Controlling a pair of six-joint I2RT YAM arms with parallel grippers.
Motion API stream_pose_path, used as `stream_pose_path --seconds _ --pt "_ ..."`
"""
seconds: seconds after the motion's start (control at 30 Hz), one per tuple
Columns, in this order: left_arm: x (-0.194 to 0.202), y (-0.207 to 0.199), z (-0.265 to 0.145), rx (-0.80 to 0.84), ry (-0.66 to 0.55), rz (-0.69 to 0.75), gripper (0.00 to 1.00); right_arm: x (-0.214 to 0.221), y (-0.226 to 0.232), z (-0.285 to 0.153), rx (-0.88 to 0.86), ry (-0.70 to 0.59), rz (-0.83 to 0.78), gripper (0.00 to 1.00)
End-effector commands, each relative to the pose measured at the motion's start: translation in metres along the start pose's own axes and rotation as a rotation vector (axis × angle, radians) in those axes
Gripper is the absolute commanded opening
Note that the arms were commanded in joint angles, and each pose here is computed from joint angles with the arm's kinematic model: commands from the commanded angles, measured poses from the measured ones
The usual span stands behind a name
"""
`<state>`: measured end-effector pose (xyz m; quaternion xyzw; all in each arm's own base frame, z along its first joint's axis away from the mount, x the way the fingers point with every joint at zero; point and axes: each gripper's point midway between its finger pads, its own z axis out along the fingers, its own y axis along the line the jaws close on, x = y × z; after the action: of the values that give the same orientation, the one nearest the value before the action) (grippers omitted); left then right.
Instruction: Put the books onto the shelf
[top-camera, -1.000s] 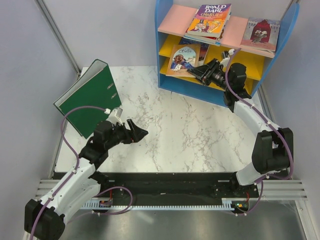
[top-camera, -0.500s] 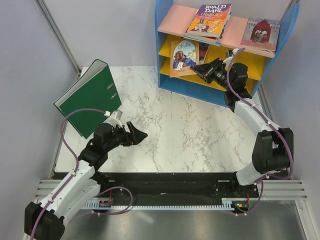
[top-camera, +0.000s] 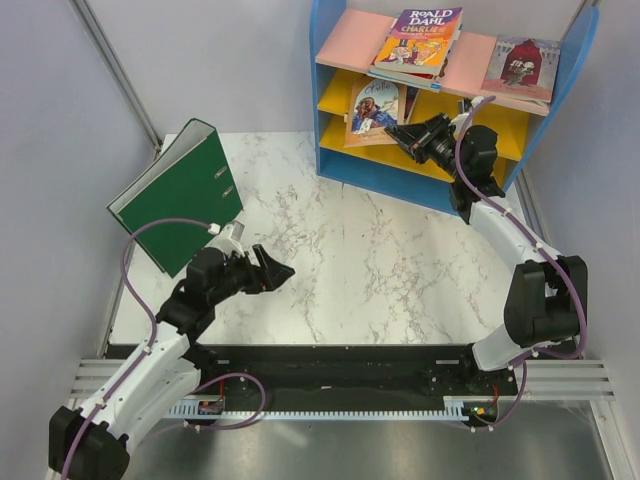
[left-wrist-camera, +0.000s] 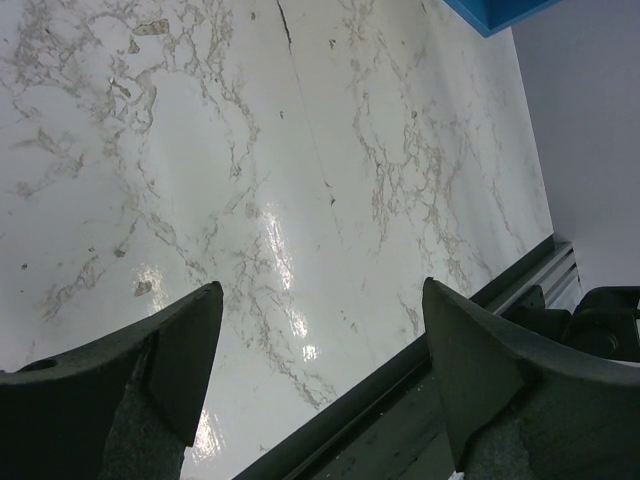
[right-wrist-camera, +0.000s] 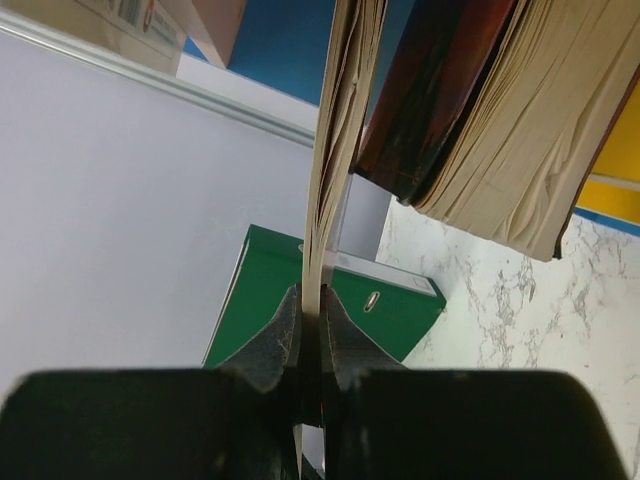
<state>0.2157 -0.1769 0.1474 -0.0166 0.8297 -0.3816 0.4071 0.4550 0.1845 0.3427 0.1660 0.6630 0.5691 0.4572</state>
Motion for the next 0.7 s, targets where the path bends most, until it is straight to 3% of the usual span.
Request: stream_pose_path --seconds 0.0,0.67 --pt "0.0 -0.004 -0.002 0.017 -0.005 -0.003 0.87 -0.026 0.023 0.0 -0.07 -0.093 -0.034 0.0" --pt "0.005 -0.002 -0.006 0.018 -0.003 -0.008 0.87 -0.056 0.026 0.024 -0.102 -0.177 0.034 0.04"
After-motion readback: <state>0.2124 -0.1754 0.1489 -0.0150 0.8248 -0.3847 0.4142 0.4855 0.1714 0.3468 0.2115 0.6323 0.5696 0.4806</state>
